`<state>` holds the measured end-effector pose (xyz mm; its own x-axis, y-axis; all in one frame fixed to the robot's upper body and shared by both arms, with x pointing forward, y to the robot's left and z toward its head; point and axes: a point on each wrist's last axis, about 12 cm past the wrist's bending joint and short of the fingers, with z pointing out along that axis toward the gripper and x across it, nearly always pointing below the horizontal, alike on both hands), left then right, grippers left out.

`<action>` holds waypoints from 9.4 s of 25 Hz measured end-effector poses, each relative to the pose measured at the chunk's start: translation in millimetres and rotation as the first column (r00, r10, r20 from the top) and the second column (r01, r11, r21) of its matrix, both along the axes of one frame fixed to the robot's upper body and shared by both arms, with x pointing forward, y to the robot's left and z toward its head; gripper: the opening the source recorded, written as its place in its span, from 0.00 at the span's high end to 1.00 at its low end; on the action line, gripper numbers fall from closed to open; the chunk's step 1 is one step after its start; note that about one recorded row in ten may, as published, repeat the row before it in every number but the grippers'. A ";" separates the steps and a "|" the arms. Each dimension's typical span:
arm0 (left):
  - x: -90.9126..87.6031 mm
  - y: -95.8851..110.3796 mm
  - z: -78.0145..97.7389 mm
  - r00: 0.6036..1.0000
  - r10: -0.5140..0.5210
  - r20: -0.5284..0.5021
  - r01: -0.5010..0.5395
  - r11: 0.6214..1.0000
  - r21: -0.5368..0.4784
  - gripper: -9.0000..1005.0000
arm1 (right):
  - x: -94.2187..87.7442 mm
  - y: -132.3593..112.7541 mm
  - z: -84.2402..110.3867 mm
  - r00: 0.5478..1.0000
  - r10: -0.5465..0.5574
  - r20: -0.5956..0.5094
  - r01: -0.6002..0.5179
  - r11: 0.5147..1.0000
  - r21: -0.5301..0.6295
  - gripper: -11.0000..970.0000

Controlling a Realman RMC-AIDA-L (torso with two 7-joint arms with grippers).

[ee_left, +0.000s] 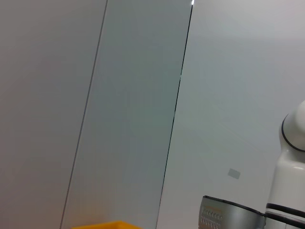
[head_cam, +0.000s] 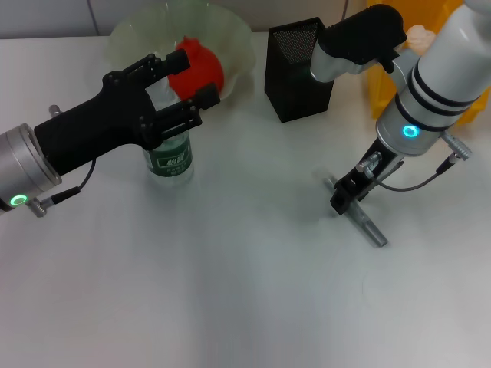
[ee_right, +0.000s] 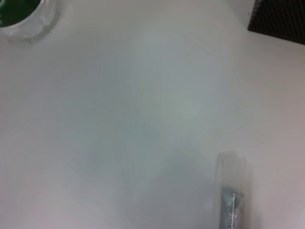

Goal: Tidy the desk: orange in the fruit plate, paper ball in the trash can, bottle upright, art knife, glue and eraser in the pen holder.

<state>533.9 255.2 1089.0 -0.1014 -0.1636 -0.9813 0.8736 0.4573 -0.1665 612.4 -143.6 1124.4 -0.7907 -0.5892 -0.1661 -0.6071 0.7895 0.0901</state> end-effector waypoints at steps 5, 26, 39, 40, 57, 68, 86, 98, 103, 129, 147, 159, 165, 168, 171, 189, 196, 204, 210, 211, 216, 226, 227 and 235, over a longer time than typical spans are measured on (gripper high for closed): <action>0.2 -0.2 0.2 1.000 -0.001 0.001 0.001 1.000 0.000 0.23 | 0.1 0.3 0.2 1.000 0.001 0.001 -0.001 1.000 0.000 0.59; 0.8 -0.7 0.7 1.000 -0.002 0.002 0.002 1.000 0.000 0.23 | 0.0 0.5 -0.1 1.000 0.000 -0.005 0.000 1.000 -0.003 0.80; -1.3 0.2 -1.1 1.000 0.002 -0.003 -0.002 1.000 -0.002 0.23 | -0.3 -6.0 30.5 0.989 0.010 0.145 -0.033 0.987 0.158 0.86; -1.6 0.5 -1.2 1.000 0.003 -0.004 -0.003 1.000 -0.003 0.23 | -0.5 -9.5 36.8 0.982 0.008 0.188 -0.045 0.980 0.193 0.86; 0.7 0.8 2.7 1.000 0.008 0.010 -0.008 1.000 -0.020 0.23 | 8.4 -1.8 18.8 0.986 0.069 0.154 -0.099 0.975 0.198 0.79; 2.5 -0.4 3.8 1.000 0.006 0.012 -0.006 1.000 -0.020 0.23 | 4.0 3.5 2.5 0.992 0.086 0.096 -0.099 0.985 0.138 0.54; 4.1 -0.9 4.0 1.000 0.010 0.012 -0.009 1.000 -0.015 0.23 | 2.9 -3.0 -5.9 0.994 0.077 0.071 -0.084 0.991 0.101 0.63; 4.1 -1.2 3.6 1.000 0.010 0.014 -0.010 1.000 -0.014 0.23 | 2.0 -2.9 -7.4 0.995 0.077 0.063 -0.083 0.992 0.099 0.68; 3.8 -1.2 3.2 1.000 0.010 0.013 -0.010 1.000 -0.014 0.23 | 1.9 -2.8 -7.5 0.996 0.072 0.059 -0.078 0.992 0.099 0.70; 1.9 0.9 2.1 1.000 0.017 0.015 -0.017 1.000 -0.010 0.23 | 3.7 -13.5 17.9 0.963 0.001 0.270 -0.087 0.949 0.304 0.85; 0.7 2.6 2.7 1.000 0.013 0.016 -0.012 1.000 -0.015 0.23 | 23.9 -33.6 29.0 0.697 -0.284 0.659 -0.341 0.677 0.652 0.86; 0.4 2.6 2.3 1.000 0.012 0.009 -0.012 1.000 -0.018 0.23 | 35.2 -39.6 0.9 0.459 -0.344 0.819 -0.402 0.742 0.537 0.86; 1.1 2.2 3.0 1.000 0.011 0.011 -0.010 1.000 -0.018 0.23 | 32.8 -39.1 -15.4 0.403 -0.273 0.873 -0.407 0.801 0.438 0.87; 1.5 1.8 3.4 1.000 0.009 0.012 -0.009 1.000 -0.018 0.23 | 32.3 -38.4 -18.9 0.398 -0.254 0.881 -0.407 0.812 0.418 0.85; 1.6 1.1 3.4 1.000 0.007 0.013 -0.007 1.000 -0.018 0.23 | 31.0 -39.4 -23.1 0.402 -0.241 0.884 -0.402 0.821 0.407 0.84; -2.2 1.2 1.8 1.000 -0.002 0.009 0.003 1.000 -0.022 0.23 | 23.6 -49.3 -22.1 0.488 -0.374 0.789 -0.345 0.748 0.567 0.71; -5.1 1.9 2.5 1.000 -0.011 0.015 0.011 0.999 -0.038 0.23 | -16.8 -70.8 6.4 0.657 -0.270 0.704 -0.435 0.626 0.646 0.61; -6.2 0.9 1.3 1.000 -0.013 0.014 0.014 0.999 -0.039 0.23 | -56.3 -107.6 26.2 0.704 -0.083 0.706 -0.581 0.504 0.639 0.60; -11.0 1.4 0.1 0.999 -0.031 0.015 0.031 0.999 -0.042 0.23 | -69.0 -119.1 28.5 0.709 -0.017 0.705 -0.622 0.455 0.637 0.59; -11.0 1.4 0.1 0.999 -0.031 0.015 0.031 0.999 -0.042 0.23 | -69.0 -119.1 28.5 0.709 -0.017 0.705 -0.622 0.455 0.637 0.59; -14.8 2.4 0.1 0.999 -0.046 0.018 0.047 0.998 -0.049 0.23 | -73.2 -118.1 23.4 0.692 -0.020 0.721 -0.644 0.433 0.630 0.42; -18.6 3.6 -0.2 0.998 -0.066 0.021 0.067 0.997 -0.042 0.23 | -79.1 -113.9 13.4 0.679 -0.047 0.732 -0.656 0.408 0.635 0.37; -19.1 2.9 0.3 0.996 -0.087 0.023 0.088 0.996 -0.029 0.23 | -81.2 -112.6 12.2 0.660 -0.050 0.749 -0.673 0.403 0.620 0.37; -20.1 1.7 3.4 0.991 -0.128 0.033 0.128 0.992 -0.013 0.23 | -88.2 -115.9 9.5 0.626 -0.109 0.772 -0.697 0.364 0.617 0.37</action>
